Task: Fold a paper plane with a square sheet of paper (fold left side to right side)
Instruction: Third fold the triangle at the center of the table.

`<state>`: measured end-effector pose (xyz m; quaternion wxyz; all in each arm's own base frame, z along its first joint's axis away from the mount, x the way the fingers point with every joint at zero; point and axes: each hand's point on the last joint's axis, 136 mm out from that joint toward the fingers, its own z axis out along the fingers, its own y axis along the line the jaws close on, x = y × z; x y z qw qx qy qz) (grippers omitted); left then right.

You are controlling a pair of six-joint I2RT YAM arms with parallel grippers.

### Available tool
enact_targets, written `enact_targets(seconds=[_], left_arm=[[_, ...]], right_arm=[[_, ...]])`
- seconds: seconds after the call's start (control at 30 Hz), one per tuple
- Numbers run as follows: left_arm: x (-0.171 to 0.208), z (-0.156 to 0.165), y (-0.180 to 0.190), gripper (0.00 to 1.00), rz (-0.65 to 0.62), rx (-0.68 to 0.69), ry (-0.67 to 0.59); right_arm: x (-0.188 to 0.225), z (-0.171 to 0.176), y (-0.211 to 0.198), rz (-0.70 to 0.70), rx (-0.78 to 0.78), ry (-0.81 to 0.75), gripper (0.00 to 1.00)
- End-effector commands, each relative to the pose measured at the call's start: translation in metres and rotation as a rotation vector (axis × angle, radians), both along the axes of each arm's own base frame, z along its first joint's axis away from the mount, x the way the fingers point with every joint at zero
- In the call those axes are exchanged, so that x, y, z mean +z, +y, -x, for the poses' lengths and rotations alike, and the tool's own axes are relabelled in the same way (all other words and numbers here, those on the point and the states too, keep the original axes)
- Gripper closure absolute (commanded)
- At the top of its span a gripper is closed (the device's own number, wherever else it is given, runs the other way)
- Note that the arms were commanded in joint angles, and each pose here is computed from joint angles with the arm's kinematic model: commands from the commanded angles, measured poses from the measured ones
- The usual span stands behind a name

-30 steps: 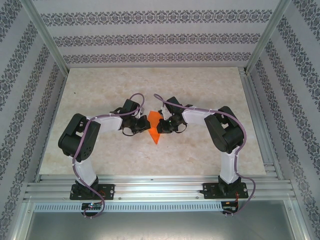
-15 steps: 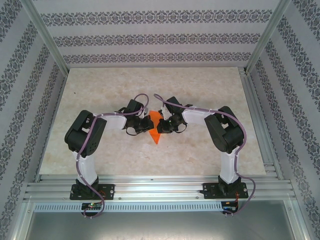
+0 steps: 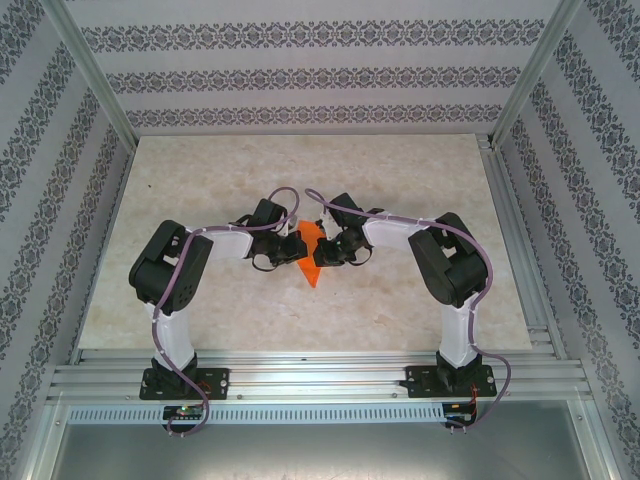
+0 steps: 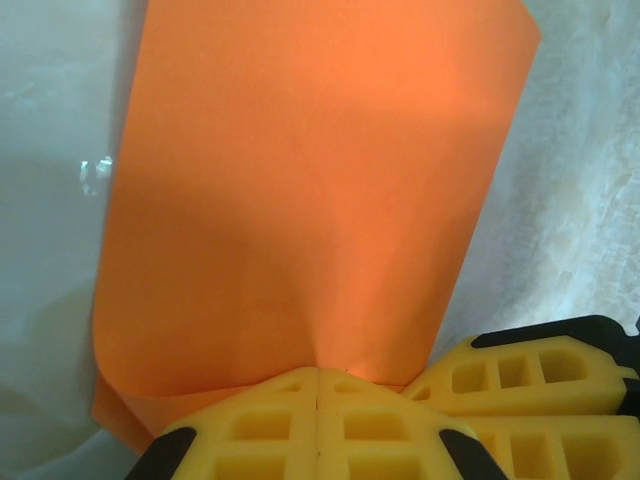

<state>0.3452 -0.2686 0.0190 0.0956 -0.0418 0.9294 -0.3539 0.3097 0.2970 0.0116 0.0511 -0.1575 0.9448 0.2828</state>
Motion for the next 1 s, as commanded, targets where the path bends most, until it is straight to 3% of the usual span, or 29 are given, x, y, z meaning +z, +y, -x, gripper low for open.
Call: enact_targets(seconds=[0.0, 0.37, 0.57, 0.77, 0.97], left_arm=[[-0.018, -0.024, 0.055, 0.96, -0.183, 0.123, -0.043], [-0.011, -0.046, 0.094, 0.93, -0.205, 0.191, -0.072], [0.024, -0.059, 0.102, 0.90, -0.165, 0.190, -0.159], [0.076, -0.056, 0.079, 0.87, -0.012, 0.113, -0.264], [0.087, -0.036, 0.015, 0.88, 0.129, -0.053, -0.262]], right_arm=[[-0.035, 0.016, -0.034, 0.184, -0.006, 0.060, 0.90], [-0.035, 0.017, -0.036, 0.186, -0.005, 0.064, 0.90], [-0.028, 0.010, -0.028, 0.140, 0.024, 0.049, 0.89], [-0.015, -0.006, -0.023, 0.120, 0.108, 0.022, 0.89], [-0.009, -0.019, -0.024, 0.092, 0.112, -0.005, 0.89]])
